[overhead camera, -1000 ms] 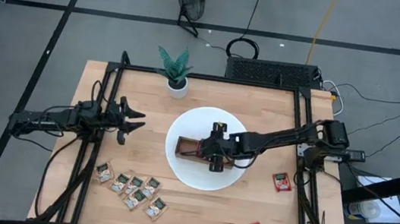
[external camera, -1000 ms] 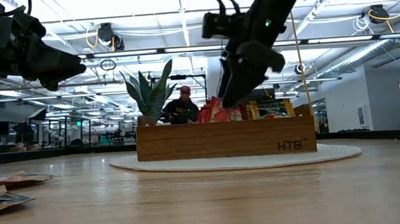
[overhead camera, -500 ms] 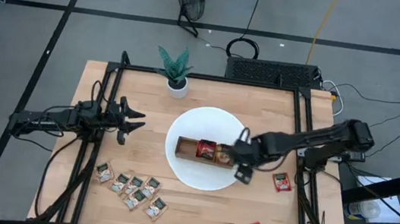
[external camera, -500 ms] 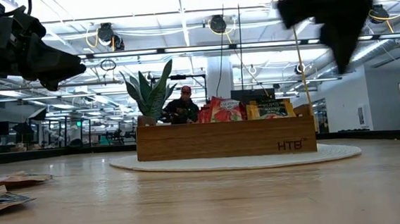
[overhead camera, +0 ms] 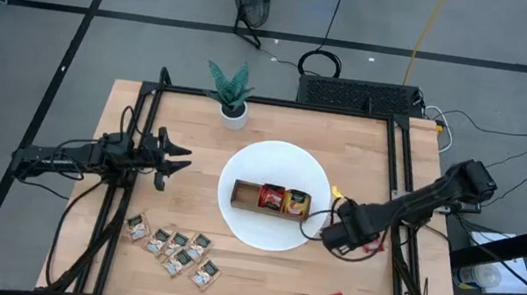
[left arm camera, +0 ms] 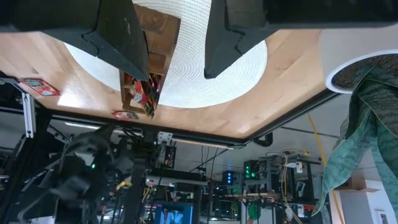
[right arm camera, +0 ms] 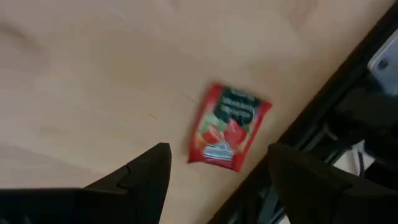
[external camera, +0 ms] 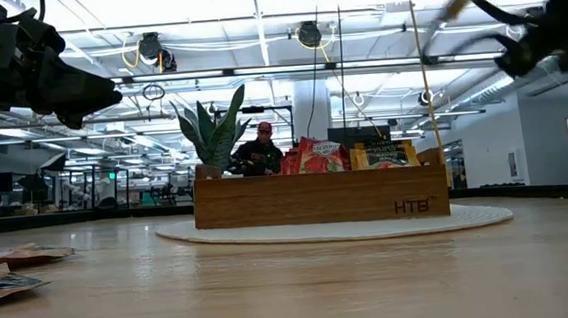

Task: Pick & Place Tea
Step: Put the red tea bag into the middle section of the wooden organizer

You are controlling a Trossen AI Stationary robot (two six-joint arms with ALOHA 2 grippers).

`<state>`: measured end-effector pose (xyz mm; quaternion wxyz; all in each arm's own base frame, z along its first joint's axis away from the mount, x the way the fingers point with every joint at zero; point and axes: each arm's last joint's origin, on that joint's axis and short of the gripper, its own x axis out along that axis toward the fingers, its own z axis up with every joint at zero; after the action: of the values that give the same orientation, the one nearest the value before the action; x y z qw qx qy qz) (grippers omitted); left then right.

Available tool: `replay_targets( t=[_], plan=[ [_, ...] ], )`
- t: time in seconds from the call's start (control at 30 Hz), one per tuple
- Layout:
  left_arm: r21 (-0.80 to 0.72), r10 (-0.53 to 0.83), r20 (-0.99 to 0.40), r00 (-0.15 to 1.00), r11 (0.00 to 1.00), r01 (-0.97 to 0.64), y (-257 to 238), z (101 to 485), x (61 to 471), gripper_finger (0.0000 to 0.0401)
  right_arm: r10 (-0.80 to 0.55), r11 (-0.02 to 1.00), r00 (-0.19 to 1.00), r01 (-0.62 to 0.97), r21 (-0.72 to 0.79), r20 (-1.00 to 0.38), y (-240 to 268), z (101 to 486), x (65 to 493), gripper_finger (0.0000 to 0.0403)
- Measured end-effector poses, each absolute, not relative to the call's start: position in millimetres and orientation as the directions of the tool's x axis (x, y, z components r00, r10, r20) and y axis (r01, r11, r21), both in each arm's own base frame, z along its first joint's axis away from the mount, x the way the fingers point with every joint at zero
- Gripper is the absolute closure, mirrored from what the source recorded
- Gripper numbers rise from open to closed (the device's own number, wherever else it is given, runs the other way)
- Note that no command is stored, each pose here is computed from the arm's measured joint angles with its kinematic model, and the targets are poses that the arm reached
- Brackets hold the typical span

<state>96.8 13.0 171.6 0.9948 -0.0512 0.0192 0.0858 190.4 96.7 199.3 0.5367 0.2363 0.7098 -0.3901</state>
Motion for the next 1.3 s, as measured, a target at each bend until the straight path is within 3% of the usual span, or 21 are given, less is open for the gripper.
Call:
replay_targets(
  t=[0.27, 0.63, 1.17, 1.3],
  plan=[
    [-0.099, 0.169, -0.047, 0.985, 0.980, -0.173, 13, 172, 97, 0.0244, 0.098, 0.595, -0.325, 0.777, -0.206, -0.941, 101, 149, 172, 0.0158],
    [-0.099, 0.169, -0.047, 0.985, 0.980, -0.173, 13, 172, 97, 0.0244, 0.109, 0.544, -0.374, 0.798, -0.260, -0.921, 95, 127, 153, 0.0174],
    [-0.099, 0.169, -0.047, 0.985, 0.980, -0.172, 13, 172, 97, 0.0244, 0.049, 0.606, -0.352, 0.754, -0.252, -0.935, 87, 109, 140, 0.0380],
    [-0.099, 0.169, -0.047, 0.985, 0.980, -0.173, 13, 172, 97, 0.0244, -0.029, 0.650, -0.297, 0.720, -0.244, -0.954, 93, 112, 143, 0.0391]
  ],
)
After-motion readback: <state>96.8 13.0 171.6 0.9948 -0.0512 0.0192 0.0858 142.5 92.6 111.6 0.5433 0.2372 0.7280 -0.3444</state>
